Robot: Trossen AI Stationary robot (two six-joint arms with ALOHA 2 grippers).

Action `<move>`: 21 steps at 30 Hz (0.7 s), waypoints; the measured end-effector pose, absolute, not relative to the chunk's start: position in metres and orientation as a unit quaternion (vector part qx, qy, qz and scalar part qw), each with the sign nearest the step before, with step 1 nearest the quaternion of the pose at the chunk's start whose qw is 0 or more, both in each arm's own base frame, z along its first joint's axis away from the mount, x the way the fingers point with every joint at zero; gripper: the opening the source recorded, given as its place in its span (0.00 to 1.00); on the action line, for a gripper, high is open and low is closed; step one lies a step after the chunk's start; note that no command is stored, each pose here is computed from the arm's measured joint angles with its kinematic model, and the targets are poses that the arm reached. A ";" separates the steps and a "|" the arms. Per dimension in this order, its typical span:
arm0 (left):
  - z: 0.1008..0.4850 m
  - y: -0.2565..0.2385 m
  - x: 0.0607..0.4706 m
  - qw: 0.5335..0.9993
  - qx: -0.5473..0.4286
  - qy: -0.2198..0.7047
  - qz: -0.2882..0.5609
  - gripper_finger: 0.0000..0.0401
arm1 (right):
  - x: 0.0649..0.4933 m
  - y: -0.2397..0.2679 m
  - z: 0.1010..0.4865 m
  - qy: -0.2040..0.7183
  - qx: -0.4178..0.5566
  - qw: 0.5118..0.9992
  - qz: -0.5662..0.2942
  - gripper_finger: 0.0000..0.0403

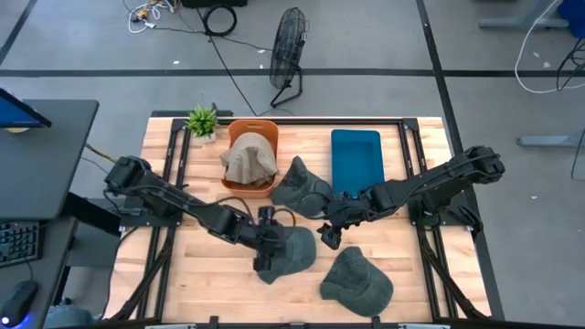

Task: Pick & Place hat
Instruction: Put the middle left black cap into the blue bin

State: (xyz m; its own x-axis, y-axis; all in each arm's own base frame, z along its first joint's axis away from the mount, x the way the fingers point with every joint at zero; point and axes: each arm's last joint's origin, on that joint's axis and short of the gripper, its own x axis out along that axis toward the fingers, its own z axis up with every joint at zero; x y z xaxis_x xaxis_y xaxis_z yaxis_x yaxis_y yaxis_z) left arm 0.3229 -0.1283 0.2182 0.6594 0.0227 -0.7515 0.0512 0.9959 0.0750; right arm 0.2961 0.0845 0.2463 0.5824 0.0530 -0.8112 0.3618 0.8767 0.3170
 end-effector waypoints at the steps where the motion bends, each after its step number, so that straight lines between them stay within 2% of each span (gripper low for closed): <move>1: 0.215 -0.130 0.328 0.914 0.053 0.403 -0.016 0.50 | 0.295 0.085 0.246 0.451 0.231 0.857 -0.091 0.58; 17: 0.154 -0.135 0.349 0.885 0.111 0.452 -0.035 0.49 | 0.289 0.093 0.244 0.474 0.256 0.837 -0.093 0.58; 21: 0.146 -0.134 0.351 0.882 0.099 0.459 -0.024 0.41 | 0.289 0.093 0.243 0.475 0.269 0.831 -0.102 0.58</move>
State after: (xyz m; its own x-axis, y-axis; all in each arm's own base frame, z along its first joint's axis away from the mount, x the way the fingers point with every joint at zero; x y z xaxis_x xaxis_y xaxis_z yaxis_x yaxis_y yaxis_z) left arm 0.3510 -0.1338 0.1462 0.5769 0.0483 -0.8154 0.1337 0.9792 0.1526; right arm 0.2885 0.0932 0.2433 0.5276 0.0863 -0.8451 0.4256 0.8342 0.3508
